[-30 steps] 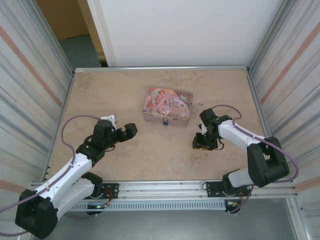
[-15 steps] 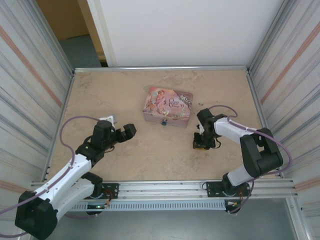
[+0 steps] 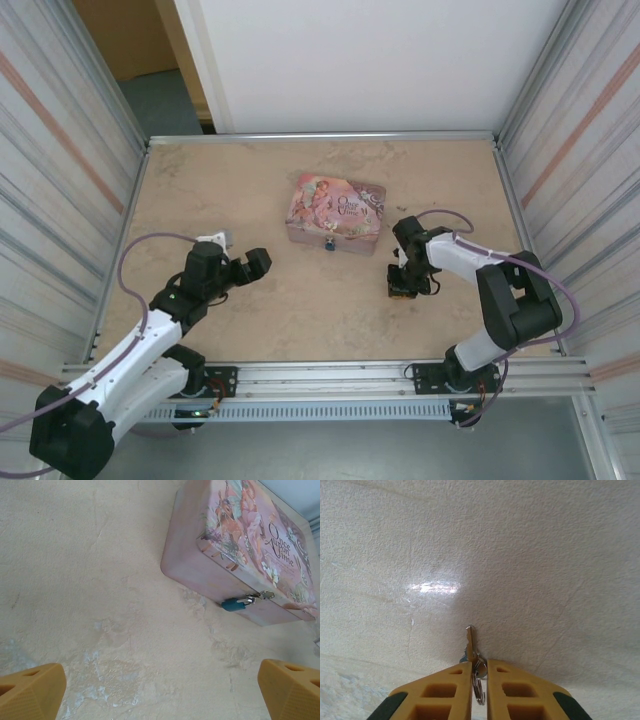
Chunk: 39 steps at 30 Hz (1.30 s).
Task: Unlock a padlock with a key
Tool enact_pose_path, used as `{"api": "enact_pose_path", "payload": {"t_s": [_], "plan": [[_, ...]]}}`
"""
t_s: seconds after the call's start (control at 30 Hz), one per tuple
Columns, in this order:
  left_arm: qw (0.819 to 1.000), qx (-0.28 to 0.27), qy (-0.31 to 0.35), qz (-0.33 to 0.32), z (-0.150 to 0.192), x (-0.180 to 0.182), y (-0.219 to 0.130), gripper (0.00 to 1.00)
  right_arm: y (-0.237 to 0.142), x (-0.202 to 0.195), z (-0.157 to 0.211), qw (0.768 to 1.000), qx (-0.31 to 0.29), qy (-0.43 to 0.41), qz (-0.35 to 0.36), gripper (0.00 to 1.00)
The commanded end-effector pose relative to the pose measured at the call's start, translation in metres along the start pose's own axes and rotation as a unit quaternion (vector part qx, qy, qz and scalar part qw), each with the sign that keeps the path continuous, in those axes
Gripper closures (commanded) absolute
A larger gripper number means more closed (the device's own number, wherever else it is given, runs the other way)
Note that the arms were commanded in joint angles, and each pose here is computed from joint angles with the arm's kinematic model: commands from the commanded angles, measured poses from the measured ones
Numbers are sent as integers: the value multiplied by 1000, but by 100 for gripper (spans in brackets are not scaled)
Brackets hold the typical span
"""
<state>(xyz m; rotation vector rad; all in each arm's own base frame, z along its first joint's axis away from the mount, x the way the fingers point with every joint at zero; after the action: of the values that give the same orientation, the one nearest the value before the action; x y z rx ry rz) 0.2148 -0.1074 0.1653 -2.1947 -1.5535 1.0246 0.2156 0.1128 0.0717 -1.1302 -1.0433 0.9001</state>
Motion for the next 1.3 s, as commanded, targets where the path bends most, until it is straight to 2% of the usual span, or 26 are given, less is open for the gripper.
{"api": "enact_pose_path", "payload": {"t_s": [0.0,0.2,0.43,0.73,0.97,1.27], "plan": [[1000,-8,2,-10,-3,0,-5,1,8,0,0,1000,7,4,15,90],[1000,-7,3,-12,-2,1,-6,1,6,2,-1,1000,2,1,9,100],[1000,-15,0,-7,-3,0,-10,1,-7,8,-4,999,-30,-5,-15,100],[999,-35,-10,27,-12,-10,-19,1,-32,26,-3,990,-84,-21,-112,100],[995,-51,-28,79,-26,-27,-29,2,-62,44,-3,968,-134,-29,-213,100],[980,-52,-96,168,-48,-57,-39,9,-104,68,2,922,-194,-32,-334,100]]}}
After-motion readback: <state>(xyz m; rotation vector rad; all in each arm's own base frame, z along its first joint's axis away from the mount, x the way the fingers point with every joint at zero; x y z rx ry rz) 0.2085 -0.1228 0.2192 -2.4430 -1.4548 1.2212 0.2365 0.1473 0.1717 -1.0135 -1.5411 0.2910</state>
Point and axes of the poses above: each hand's point on the last joint's axis, 136 mm out from that joint toward the fingers, its own y axis out along the fingers, its own x axis along the line the jaws close on, z = x × y, the point moved 6 cm from there along -y, back along the fingers, and after that the axes turned 13 degrees about y, right-handed, at the moved point
